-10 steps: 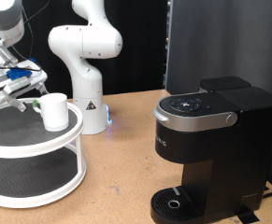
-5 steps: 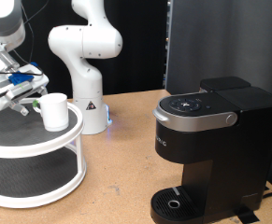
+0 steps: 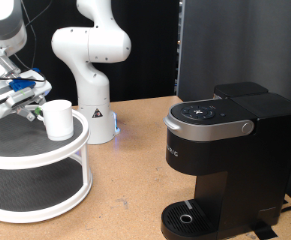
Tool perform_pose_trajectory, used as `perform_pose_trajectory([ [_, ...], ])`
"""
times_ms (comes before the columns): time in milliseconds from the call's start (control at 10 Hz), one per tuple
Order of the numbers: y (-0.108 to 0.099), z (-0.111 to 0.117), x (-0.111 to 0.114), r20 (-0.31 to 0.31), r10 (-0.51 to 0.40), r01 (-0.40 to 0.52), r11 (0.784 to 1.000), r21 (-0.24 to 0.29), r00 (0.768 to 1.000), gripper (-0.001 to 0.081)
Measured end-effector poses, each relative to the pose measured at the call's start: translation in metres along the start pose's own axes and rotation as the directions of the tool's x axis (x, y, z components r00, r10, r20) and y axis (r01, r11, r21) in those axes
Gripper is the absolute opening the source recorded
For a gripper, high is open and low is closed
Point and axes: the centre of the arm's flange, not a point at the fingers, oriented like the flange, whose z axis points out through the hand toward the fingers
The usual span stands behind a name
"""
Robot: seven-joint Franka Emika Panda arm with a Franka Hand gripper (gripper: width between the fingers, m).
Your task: Make a cup of coffee with the keurig machine
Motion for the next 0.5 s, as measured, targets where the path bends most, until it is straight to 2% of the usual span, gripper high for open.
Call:
perform_pose_trajectory([
  [100,0.0006,0.0,-0.001,0.0,-0.002,0.002,1.0,0.0,1.0,0.0407],
  [300,0.0024,0.0002,-0.0045,0.0,-0.009,0.009,1.0,0.001,1.0,0.0121],
  [400,0.0032,0.0001,-0.006,-0.003,-0.012,0.012,1.0,0.001,1.0,0.0121],
  [500,0.0037,-0.0007,-0.0073,-0.008,-0.014,0.014,1.0,0.002,1.0,0.0069],
])
